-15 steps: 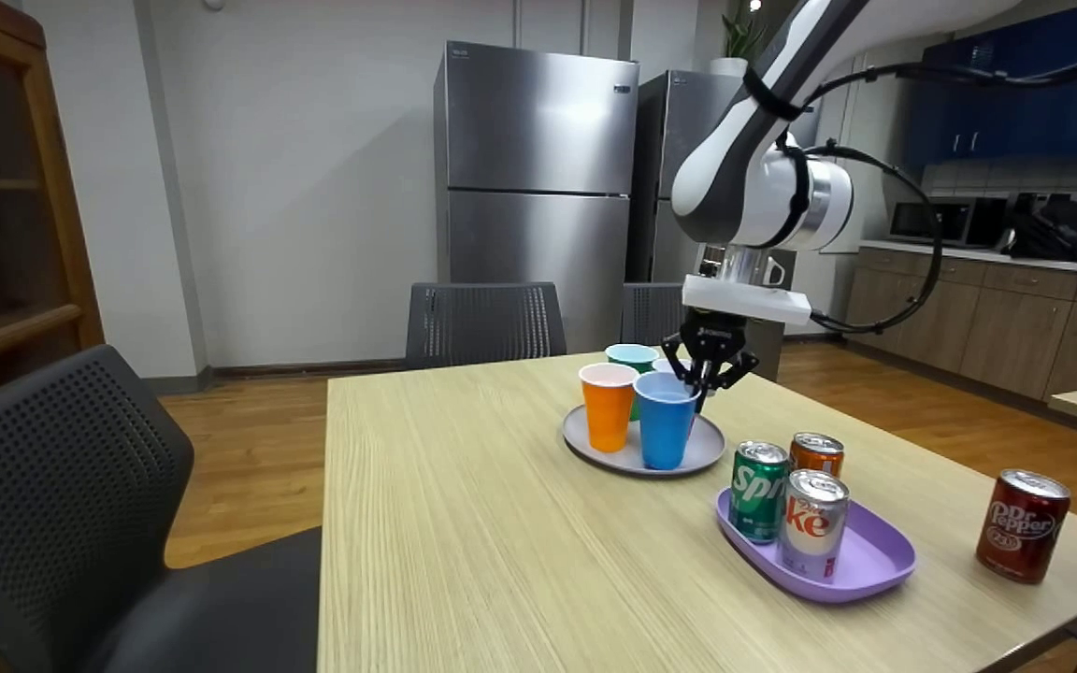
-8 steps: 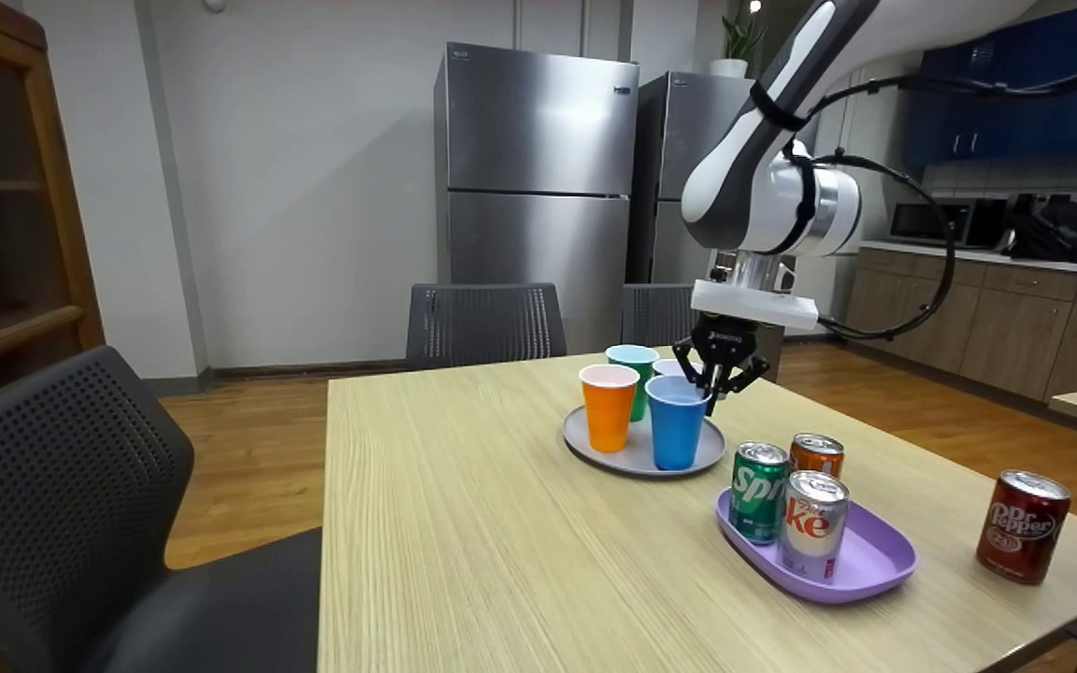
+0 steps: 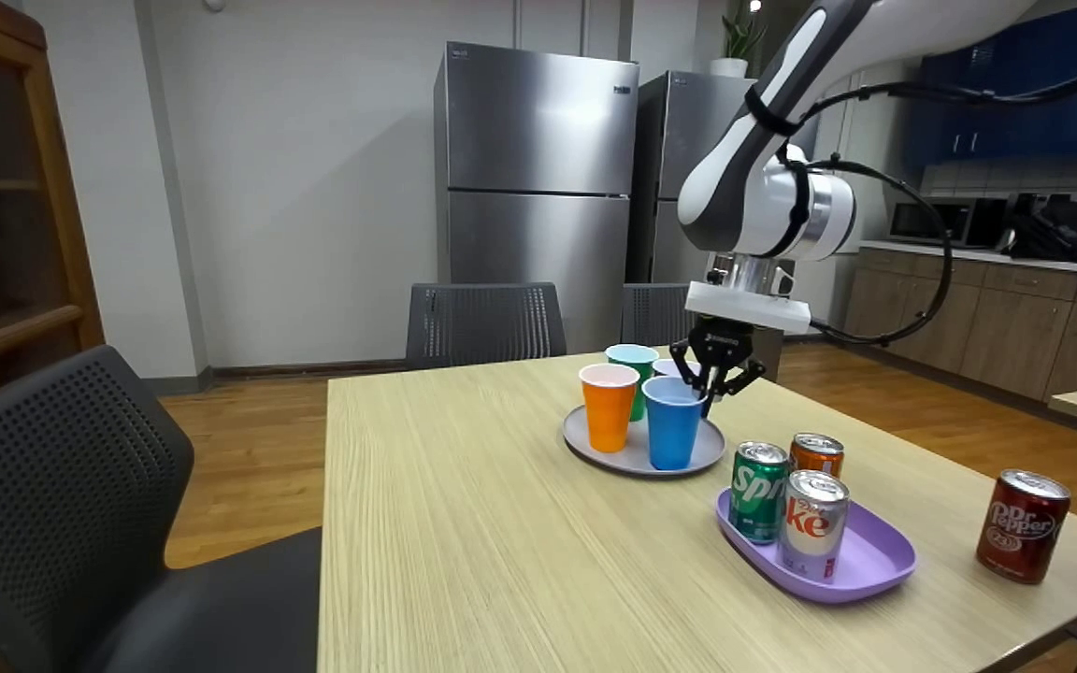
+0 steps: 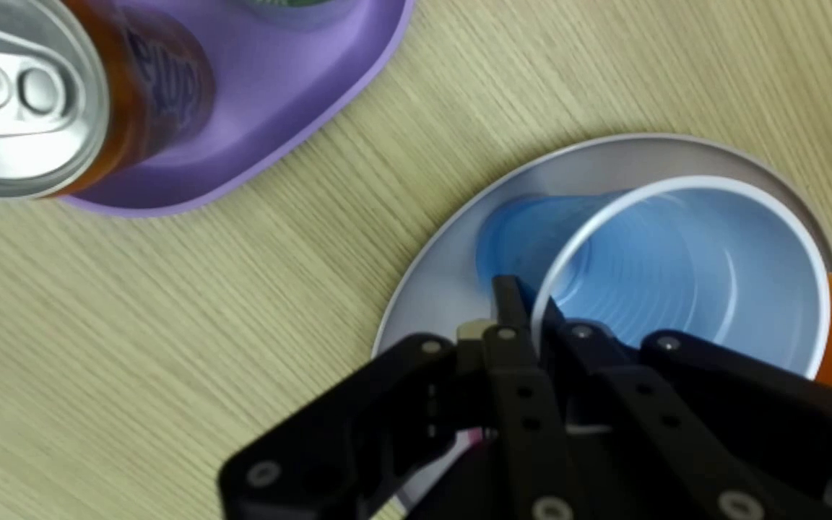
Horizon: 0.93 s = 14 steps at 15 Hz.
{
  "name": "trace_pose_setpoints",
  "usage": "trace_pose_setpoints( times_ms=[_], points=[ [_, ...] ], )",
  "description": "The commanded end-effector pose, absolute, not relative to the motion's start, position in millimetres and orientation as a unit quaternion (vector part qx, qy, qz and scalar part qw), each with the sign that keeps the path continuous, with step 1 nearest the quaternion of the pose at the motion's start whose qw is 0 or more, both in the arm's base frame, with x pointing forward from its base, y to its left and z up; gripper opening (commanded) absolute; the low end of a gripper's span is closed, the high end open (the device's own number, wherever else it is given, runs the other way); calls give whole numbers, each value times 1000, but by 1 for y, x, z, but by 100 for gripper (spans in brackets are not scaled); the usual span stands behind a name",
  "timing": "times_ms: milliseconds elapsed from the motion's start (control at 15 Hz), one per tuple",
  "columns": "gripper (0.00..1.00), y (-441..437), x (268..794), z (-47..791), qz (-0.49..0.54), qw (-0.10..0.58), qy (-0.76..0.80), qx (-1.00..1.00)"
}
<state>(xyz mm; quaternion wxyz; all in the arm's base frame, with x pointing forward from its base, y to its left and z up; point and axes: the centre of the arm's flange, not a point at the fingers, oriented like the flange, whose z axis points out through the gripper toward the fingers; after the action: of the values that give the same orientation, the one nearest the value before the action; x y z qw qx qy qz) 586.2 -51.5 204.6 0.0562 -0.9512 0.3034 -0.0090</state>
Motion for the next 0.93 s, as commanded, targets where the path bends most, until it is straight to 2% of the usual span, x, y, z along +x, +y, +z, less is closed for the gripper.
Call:
trace_pose_setpoints(
  times_ms=[0, 667, 733, 800, 867],
  points=[
    [1, -51, 595, 205, -5, 64, 323, -944],
    [1, -51, 599, 203, -6, 66, 331, -941],
    [29, -50, 600, 203, -6, 67, 330, -941],
    [30, -50, 600, 203, -6, 67, 330, -941],
    [37, -50, 601, 203, -6, 67, 331, -941]
  ],
)
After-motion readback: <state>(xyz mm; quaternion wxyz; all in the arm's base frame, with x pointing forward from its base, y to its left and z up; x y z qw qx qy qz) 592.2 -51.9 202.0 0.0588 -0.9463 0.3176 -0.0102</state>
